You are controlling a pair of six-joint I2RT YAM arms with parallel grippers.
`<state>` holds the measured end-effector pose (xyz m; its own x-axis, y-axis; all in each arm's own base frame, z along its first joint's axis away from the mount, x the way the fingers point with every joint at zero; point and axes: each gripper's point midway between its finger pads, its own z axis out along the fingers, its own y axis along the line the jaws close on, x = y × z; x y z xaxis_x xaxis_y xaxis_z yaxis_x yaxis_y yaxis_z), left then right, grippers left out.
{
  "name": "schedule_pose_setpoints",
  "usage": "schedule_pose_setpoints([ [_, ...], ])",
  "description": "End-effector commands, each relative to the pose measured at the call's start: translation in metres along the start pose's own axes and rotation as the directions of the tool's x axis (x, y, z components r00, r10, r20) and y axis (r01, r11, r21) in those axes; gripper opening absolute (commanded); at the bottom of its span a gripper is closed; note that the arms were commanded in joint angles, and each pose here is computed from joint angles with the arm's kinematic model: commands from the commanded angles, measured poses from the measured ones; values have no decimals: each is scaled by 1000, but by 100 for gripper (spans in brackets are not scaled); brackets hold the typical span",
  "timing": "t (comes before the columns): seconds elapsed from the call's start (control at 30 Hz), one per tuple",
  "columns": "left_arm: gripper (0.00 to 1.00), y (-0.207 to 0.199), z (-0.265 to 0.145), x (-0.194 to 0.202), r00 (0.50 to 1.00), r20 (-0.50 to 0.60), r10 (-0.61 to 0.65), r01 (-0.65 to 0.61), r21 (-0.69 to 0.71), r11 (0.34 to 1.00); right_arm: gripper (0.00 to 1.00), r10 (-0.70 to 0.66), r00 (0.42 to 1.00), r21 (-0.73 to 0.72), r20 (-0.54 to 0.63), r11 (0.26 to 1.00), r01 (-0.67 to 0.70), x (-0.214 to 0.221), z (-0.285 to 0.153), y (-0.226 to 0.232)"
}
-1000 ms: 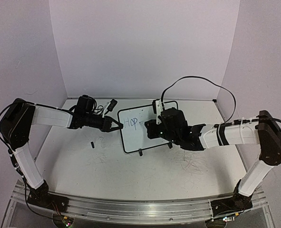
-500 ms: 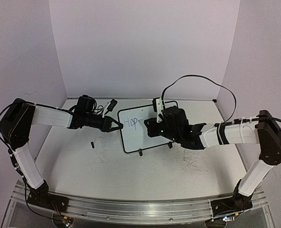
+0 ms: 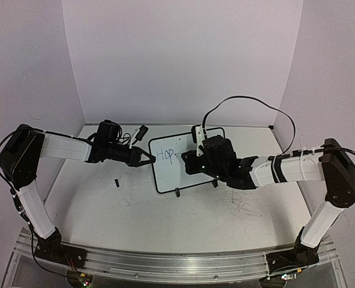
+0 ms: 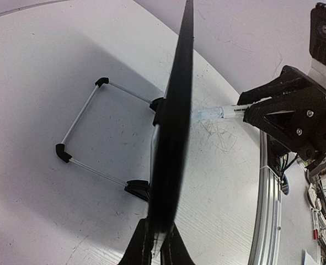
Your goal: Write a sentence on the whiteboard
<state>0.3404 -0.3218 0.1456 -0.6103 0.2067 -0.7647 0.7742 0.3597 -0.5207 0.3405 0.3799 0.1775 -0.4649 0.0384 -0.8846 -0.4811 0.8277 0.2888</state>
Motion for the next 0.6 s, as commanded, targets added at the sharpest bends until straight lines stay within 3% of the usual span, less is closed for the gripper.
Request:
schedule_pose_setpoints([
  [0.0, 0, -6, -11, -15, 999, 26, 27, -27, -19, 999, 0, 28, 997, 33, 66, 999, -30, -20, 0, -1],
  [0.57, 0, -6, -11, -15, 999, 25, 26, -26, -21, 999, 0, 41, 993, 71, 111, 996, -49, -33, -8, -7],
])
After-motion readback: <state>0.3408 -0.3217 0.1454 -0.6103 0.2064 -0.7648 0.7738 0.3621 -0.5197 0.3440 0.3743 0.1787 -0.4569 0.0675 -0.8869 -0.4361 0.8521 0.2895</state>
